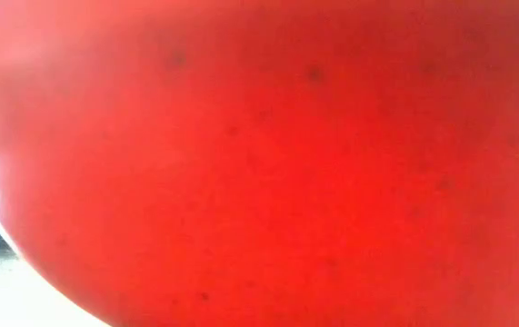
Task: Place and stack bowls onto a shelf
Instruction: Stack the yellow bowl on the light orange bowl on the shelf
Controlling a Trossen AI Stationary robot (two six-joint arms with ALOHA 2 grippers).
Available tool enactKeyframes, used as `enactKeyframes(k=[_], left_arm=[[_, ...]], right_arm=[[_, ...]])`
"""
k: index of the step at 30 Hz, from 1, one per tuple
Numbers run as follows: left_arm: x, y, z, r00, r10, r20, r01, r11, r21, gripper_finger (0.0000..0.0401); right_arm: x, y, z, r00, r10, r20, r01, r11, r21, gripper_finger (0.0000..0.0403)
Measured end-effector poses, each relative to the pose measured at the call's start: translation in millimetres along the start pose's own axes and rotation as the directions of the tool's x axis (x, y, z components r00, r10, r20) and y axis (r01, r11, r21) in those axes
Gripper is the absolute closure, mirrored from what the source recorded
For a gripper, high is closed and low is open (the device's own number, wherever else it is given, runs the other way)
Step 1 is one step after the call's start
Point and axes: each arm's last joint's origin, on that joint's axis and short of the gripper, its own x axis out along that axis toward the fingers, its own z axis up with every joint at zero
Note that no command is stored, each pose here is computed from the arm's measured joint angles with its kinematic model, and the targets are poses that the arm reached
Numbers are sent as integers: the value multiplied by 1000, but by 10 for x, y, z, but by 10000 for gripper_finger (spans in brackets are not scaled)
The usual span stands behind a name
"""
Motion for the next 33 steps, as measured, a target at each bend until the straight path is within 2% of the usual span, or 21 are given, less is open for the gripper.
enactKeyframes(k=[3, 9, 17, 20, 24, 29, 33], left_arm=[[-1, -2, -3, 1000, 0, -3, 0, 1000, 1, 328], [-2, -1, -6, 1000, 1, -6, -1, 1000, 3, 328], [-8, -13, -19, 1000, -1, -15, 2, 1000, 27, 328], [-9, -17, -25, 1000, -1, -19, 2, 1000, 30, 328], [-11, -14, -32, 1000, 1, -26, 0, 999, 33, 328], [-11, -14, -32, 1000, 1, -26, 0, 999, 33, 328], [-10, -16, -22, 1000, -1, -17, 2, 1000, 30, 328]], right_arm=[[37, 85, -26, 1000, -15, -5, 15, 1000, -27, 275], [201, 194, -113, 993, -116, -29, 112, 989, -97, 275], [469, 210, -197, 962, -265, -61, 253, 954, -160, 275], [544, 217, -205, 950, -301, -79, 277, 934, -225, 280], [615, 212, -199, 938, -334, -93, 293, 907, -303, 311], [679, 199, -193, 924, -367, -109, 300, 871, -389, 382], [677, 207, -210, 925, -340, -170, 229, 855, -465, 391]])
